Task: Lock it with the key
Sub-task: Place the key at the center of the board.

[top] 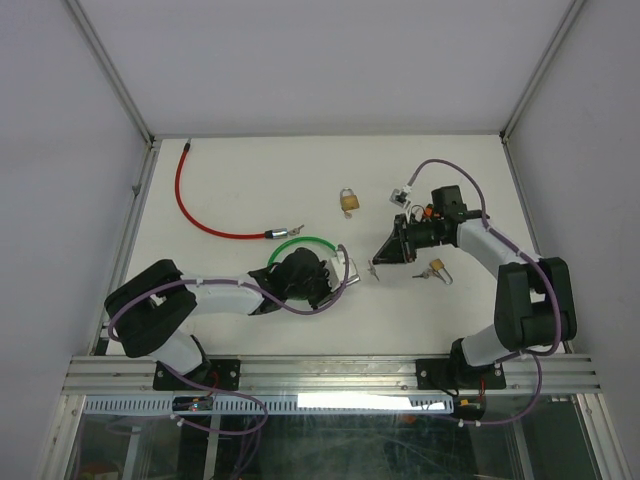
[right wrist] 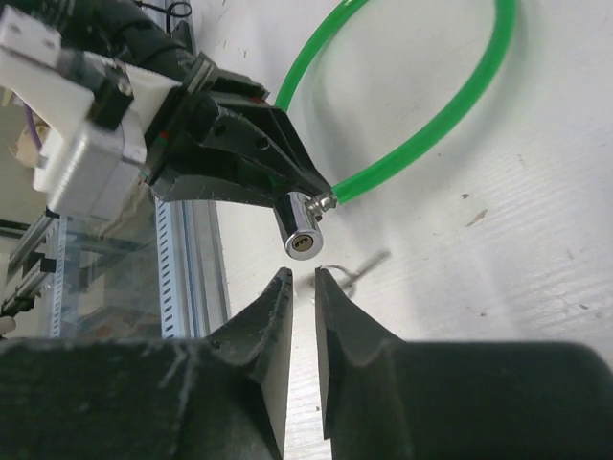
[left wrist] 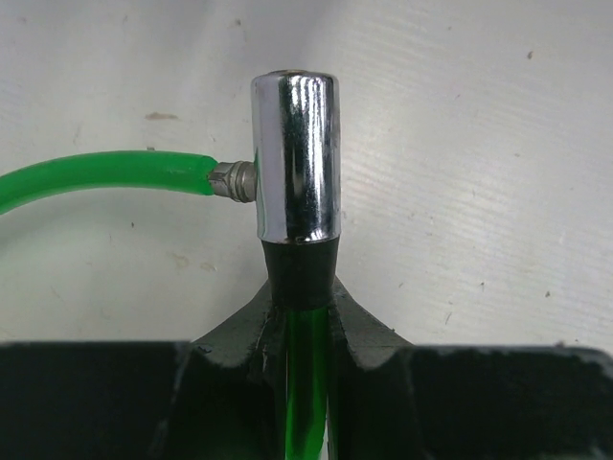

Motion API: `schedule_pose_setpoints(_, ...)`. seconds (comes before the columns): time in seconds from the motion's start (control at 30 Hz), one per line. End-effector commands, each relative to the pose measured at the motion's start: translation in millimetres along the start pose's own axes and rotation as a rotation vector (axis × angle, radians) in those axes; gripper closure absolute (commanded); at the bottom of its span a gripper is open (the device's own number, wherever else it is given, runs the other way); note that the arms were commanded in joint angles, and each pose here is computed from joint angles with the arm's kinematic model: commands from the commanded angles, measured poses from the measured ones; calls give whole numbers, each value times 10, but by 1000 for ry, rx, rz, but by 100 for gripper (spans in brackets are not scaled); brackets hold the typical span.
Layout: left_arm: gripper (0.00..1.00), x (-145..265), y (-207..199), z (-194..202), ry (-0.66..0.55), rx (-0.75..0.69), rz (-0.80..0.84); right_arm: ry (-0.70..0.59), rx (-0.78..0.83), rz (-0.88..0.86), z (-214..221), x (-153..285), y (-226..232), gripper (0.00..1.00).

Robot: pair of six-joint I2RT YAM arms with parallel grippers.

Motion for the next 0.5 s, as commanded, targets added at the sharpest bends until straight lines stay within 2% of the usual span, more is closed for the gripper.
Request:
schedule_pose_setpoints(0.0, 100, 40, -5, 9, 11, 34, -26, -38, -47, -12, -224, 49, 7, 100)
schedule_pose_setpoints(0.47, 100, 102, -60, -71, -40, 53, -2, -57, 87, 125, -248, 100, -86, 100)
Point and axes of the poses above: each gripper's point midway between its finger pads, its own x axis back along the fingers, its own y axis along the line the jaws close on, z = x × y, the point moved 4 cm from there along x, back along the fingers, and after that the axes turned 5 degrees about -x, right-handed, at the moved point
